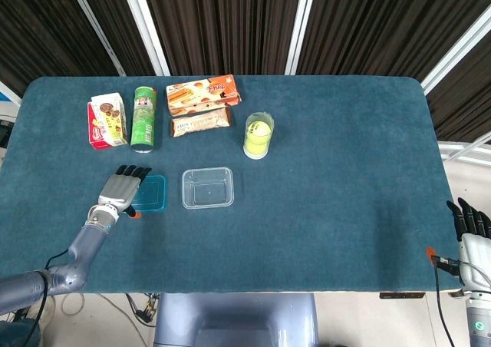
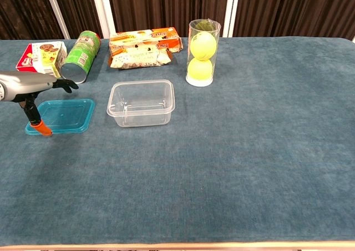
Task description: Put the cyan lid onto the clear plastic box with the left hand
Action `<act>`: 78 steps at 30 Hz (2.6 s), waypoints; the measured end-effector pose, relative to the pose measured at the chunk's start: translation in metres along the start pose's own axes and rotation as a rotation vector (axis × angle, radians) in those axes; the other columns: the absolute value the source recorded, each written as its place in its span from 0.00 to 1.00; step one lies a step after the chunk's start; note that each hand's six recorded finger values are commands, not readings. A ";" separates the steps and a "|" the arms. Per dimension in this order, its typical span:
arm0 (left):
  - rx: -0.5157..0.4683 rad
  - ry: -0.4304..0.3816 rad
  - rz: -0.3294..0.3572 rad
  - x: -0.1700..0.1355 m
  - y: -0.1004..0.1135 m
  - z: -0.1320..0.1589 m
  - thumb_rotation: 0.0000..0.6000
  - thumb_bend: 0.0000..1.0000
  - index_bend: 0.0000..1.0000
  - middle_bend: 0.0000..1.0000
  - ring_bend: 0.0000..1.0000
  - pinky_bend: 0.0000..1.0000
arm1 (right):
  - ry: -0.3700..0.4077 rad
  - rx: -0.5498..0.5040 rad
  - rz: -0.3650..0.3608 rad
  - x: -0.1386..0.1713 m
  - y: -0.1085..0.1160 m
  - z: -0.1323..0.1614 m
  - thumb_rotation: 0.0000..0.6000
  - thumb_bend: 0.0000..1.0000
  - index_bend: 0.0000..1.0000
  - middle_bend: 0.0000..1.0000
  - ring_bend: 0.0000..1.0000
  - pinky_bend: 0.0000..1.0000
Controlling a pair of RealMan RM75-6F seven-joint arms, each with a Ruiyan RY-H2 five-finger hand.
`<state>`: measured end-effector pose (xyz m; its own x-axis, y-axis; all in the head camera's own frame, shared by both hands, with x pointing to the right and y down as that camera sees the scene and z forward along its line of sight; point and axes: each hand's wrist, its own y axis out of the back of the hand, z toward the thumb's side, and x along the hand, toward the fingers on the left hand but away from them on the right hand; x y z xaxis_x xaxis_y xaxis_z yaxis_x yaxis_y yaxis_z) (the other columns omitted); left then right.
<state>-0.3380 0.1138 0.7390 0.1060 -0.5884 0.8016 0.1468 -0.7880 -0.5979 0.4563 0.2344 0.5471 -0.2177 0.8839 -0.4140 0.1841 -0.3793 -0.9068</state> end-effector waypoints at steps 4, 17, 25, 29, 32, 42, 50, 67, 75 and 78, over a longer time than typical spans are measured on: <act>0.008 -0.002 -0.009 0.002 -0.003 0.002 1.00 0.01 0.00 0.09 0.00 0.01 | -0.002 0.000 -0.001 0.000 0.000 0.000 1.00 0.29 0.10 0.00 0.00 0.00; 0.026 0.016 -0.008 0.007 -0.008 -0.002 1.00 0.01 0.00 0.09 0.00 0.01 | -0.001 0.000 0.001 0.000 0.000 0.000 1.00 0.29 0.10 0.00 0.00 0.00; 0.037 0.002 -0.016 0.009 -0.011 0.003 1.00 0.01 0.01 0.14 0.00 0.00 | -0.001 0.000 0.002 0.000 0.000 0.000 1.00 0.29 0.10 0.00 0.00 0.00; 0.045 -0.006 -0.008 0.010 -0.011 0.006 1.00 0.02 0.03 0.21 0.00 0.00 | -0.001 0.000 0.000 0.000 0.000 0.000 1.00 0.29 0.10 0.00 0.00 0.00; 0.059 -0.003 -0.005 0.010 -0.012 0.005 1.00 0.07 0.05 0.28 0.00 0.00 | -0.002 -0.001 0.000 0.000 0.000 0.000 1.00 0.29 0.10 0.00 0.00 0.00; 0.076 0.005 0.018 0.010 -0.010 0.004 1.00 0.22 0.10 0.38 0.00 0.00 | -0.004 -0.003 0.002 0.000 0.000 0.000 1.00 0.29 0.10 0.00 0.00 0.00; 0.043 0.007 0.016 0.007 -0.007 0.001 1.00 0.26 0.14 0.44 0.00 0.00 | -0.006 -0.003 0.002 0.000 0.000 -0.001 1.00 0.29 0.10 0.00 0.00 0.00; 0.012 0.010 0.043 0.003 0.001 0.000 1.00 0.26 0.14 0.46 0.01 0.00 | -0.007 -0.007 0.002 0.000 0.000 0.000 1.00 0.29 0.10 0.00 0.00 0.00; -0.019 -0.002 0.067 -0.005 0.012 0.000 1.00 0.26 0.14 0.46 0.01 0.00 | -0.006 -0.008 0.000 0.000 0.000 0.000 1.00 0.29 0.10 0.00 0.00 0.00; -0.033 -0.012 0.080 -0.011 0.021 0.002 1.00 0.26 0.15 0.46 0.01 0.00 | -0.006 -0.008 0.000 0.000 0.000 0.000 1.00 0.29 0.10 0.00 0.00 0.00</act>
<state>-0.3345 0.1037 0.7176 0.1282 -0.6478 0.7510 0.1048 -0.7441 -0.6598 0.4567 0.2345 0.5469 -0.2238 0.8820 -0.4146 0.1914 -0.3773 -0.9061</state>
